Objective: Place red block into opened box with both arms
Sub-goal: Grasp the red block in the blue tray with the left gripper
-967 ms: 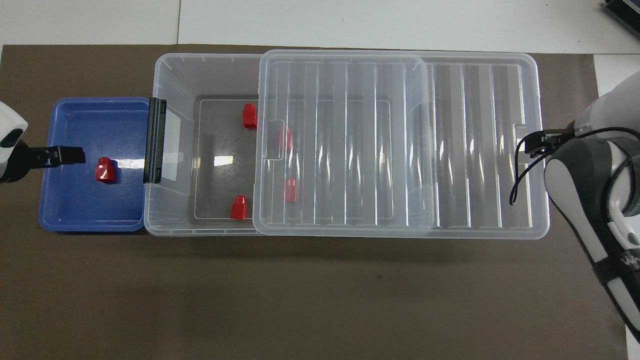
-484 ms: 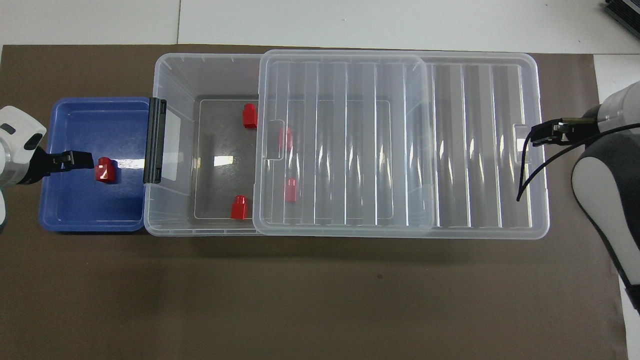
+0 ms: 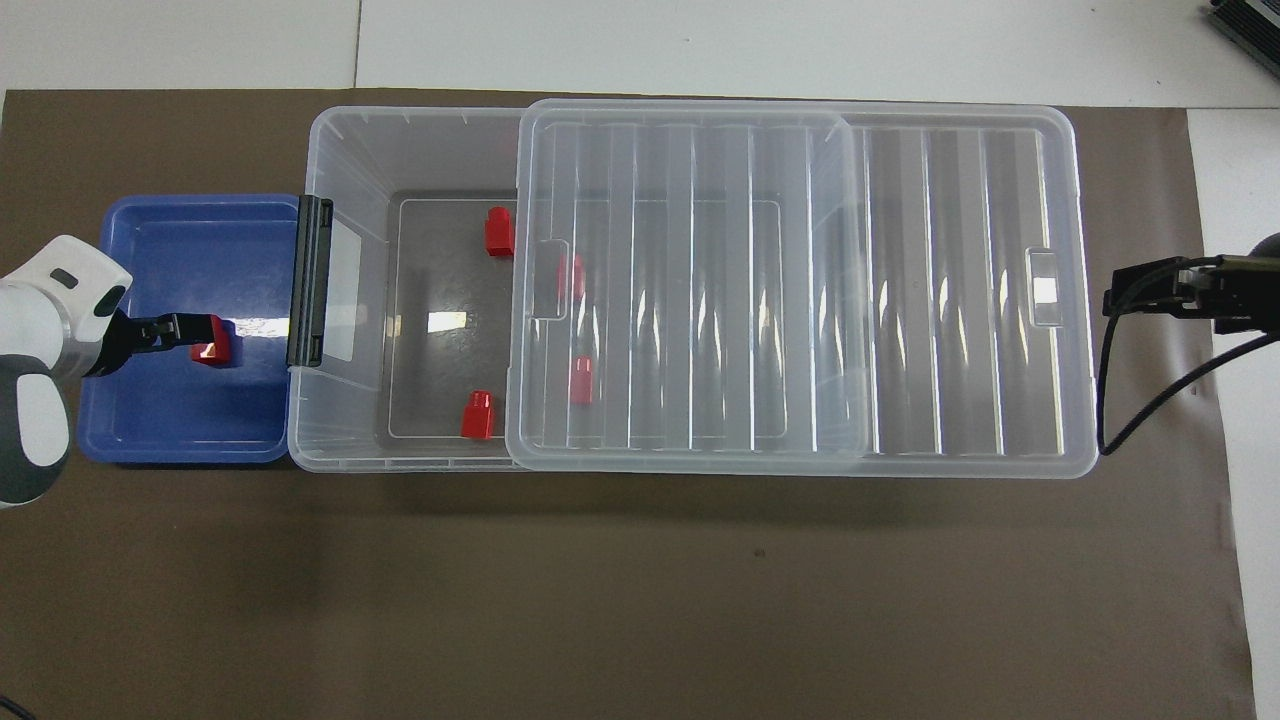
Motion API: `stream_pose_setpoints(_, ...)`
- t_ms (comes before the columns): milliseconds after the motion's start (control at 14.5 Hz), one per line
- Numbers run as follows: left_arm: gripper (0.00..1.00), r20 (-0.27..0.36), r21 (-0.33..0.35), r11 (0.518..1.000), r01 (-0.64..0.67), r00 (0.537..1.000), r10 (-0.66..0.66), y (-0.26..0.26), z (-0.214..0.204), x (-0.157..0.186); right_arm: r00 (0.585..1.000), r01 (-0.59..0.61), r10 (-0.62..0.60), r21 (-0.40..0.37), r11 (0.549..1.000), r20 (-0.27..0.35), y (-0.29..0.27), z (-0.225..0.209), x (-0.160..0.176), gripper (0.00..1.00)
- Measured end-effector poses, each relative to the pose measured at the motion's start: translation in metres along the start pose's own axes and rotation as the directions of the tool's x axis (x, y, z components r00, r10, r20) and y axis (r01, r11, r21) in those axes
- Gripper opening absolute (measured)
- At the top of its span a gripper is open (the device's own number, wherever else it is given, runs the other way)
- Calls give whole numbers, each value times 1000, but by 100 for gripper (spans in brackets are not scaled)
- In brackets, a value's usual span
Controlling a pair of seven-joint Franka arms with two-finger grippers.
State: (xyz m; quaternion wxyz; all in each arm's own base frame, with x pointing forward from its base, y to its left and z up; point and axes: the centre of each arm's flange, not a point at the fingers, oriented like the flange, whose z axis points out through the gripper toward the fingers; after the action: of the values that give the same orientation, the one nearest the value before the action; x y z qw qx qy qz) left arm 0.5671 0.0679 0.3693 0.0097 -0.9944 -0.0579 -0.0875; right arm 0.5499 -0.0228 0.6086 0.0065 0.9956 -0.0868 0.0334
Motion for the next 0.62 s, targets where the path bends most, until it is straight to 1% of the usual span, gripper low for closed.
stream_pose_setpoints(138,100,-5,-1,1000,0,1000,0,0,23,2,1000,-1,1,-4,1000,28,1,-1,-4,100)
stream_pose_setpoints(276,100,-4,-1,1000,0,1000,0,0,41,2,999,-1,1,-6,1000,41,1,1,-5,100)
stream_pose_setpoints(484,100,8,0,1000,4,1000,-4,-2,53,0,999,-1,2,-6,1000,46,1,3,-6,100)
stream_pose_setpoints(622,100,2,-1,1000,4,1000,-4,-2,58,-2,999,-1,2,-7,1000,47,1,3,-6,100)
